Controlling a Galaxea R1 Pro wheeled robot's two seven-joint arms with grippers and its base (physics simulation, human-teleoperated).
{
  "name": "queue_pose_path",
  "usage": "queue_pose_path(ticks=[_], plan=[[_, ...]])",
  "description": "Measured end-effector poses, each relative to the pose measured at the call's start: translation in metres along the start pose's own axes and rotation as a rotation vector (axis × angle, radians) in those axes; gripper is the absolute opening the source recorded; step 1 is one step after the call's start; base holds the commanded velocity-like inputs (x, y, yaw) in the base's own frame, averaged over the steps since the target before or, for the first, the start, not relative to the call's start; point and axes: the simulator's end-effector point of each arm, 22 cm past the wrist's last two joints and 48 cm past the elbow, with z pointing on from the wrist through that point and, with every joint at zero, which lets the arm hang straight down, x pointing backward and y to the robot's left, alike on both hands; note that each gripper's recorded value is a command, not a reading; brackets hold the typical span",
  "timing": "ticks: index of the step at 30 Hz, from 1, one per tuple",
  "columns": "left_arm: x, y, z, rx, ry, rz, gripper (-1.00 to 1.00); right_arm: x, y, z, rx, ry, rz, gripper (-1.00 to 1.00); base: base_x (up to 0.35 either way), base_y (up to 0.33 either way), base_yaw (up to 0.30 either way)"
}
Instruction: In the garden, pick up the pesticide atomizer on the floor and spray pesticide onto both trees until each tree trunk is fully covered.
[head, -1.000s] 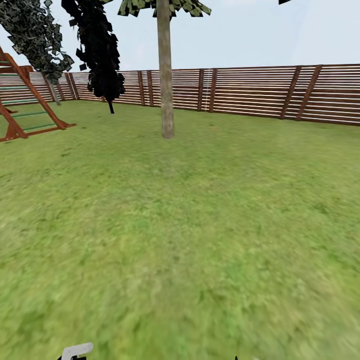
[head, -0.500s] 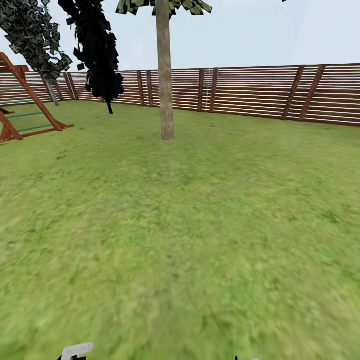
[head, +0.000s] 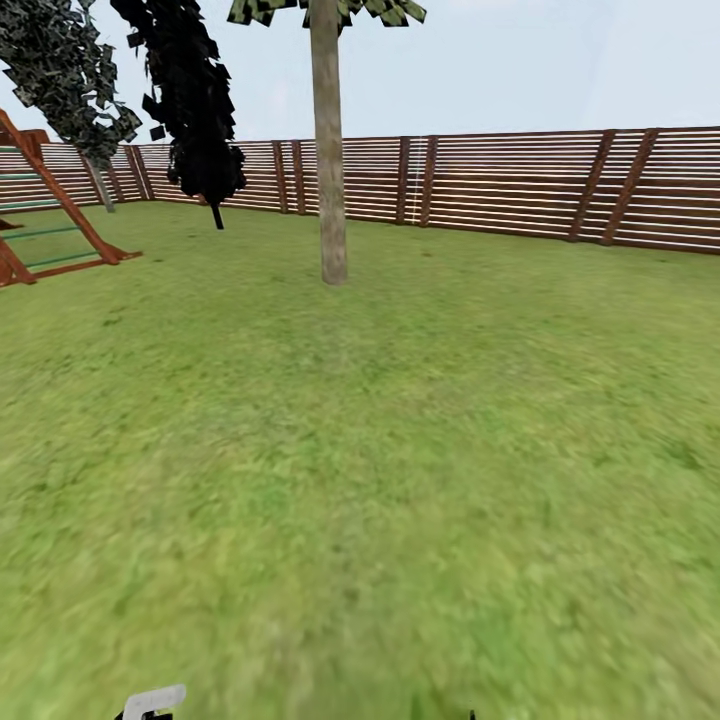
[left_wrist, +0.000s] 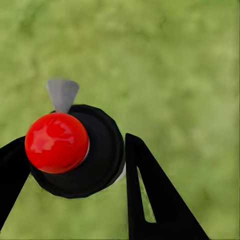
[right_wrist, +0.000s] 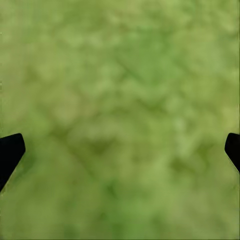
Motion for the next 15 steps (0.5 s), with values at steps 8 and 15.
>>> queue_pose_path(ticks=[8,15], plan=[[0.0001,0.0002,0.0000,0.000,0.000,0.000,-1.00,0.0000,0.0000,0.0000,0.000,0.000,0.000,1.00,0.339,0.000,0.000],[-0.0001,0.0000,0.0000,0.000,-0.001,0.000,-1.00,0.0000,0.0000,0.0000,0.000,0.000,0.000,1.00,0.339,0.000,0.000]])
